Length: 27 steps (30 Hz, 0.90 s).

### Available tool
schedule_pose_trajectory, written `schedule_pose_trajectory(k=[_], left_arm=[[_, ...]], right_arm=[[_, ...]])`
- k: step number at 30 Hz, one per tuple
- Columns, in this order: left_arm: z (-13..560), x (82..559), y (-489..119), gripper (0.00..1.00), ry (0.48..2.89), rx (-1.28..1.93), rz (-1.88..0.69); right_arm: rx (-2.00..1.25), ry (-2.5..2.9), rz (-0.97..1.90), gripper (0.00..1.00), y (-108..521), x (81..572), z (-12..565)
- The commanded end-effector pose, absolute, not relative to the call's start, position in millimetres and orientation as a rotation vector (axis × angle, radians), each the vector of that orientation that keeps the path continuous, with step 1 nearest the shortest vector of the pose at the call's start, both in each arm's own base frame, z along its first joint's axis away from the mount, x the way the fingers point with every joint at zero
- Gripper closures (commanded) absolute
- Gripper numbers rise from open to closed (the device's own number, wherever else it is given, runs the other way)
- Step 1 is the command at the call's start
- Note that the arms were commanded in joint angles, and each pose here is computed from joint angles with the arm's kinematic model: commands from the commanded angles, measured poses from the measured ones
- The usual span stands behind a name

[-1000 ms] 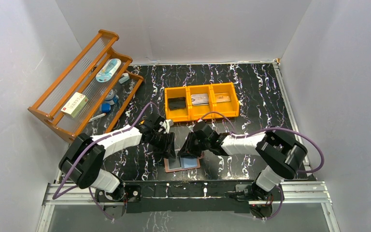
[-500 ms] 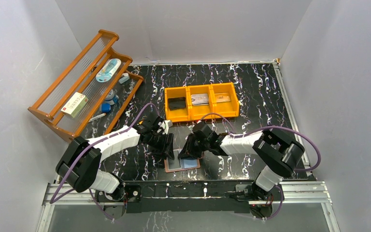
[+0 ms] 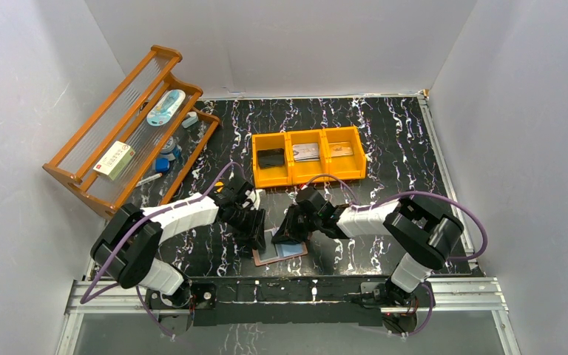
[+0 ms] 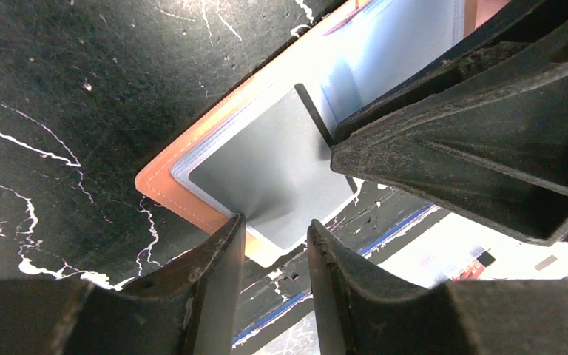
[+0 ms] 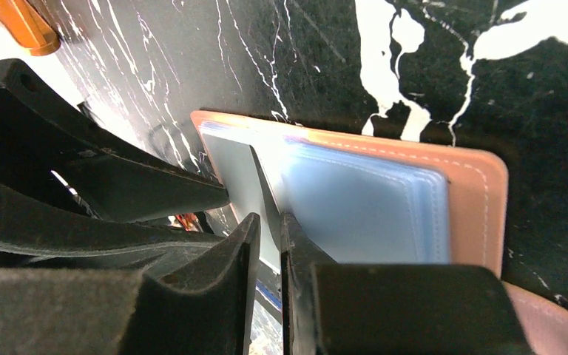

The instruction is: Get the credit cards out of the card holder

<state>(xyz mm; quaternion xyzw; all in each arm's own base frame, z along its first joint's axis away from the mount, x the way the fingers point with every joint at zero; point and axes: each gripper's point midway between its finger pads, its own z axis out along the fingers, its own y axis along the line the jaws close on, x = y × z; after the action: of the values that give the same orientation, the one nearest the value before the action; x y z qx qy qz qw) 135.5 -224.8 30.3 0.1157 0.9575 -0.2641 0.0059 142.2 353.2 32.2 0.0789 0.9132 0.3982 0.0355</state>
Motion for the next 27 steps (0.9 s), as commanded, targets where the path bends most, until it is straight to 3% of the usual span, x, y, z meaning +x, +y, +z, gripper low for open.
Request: schedule_pose_trajectory(k=[1,12,19,27], left_arm=[[9,123,-209,0.66,3.073,0.342,-0.7],[3,125,-207,0.76,3.075,0.312,-0.66],[0,128,-202,0.78,3.072,0.29,-0.607],[0,134,-199,0.62,3.06,0.263,-0.551]], right_arm=[[0.236,2.801,1.273,0.76,357,139,33],[0.132,2.739,1.439,0.82,373,137,51],[0.124,2.811,1.173,0.76,354,144,40],[0.074,2.852,1.155,0.78,353,138,39]])
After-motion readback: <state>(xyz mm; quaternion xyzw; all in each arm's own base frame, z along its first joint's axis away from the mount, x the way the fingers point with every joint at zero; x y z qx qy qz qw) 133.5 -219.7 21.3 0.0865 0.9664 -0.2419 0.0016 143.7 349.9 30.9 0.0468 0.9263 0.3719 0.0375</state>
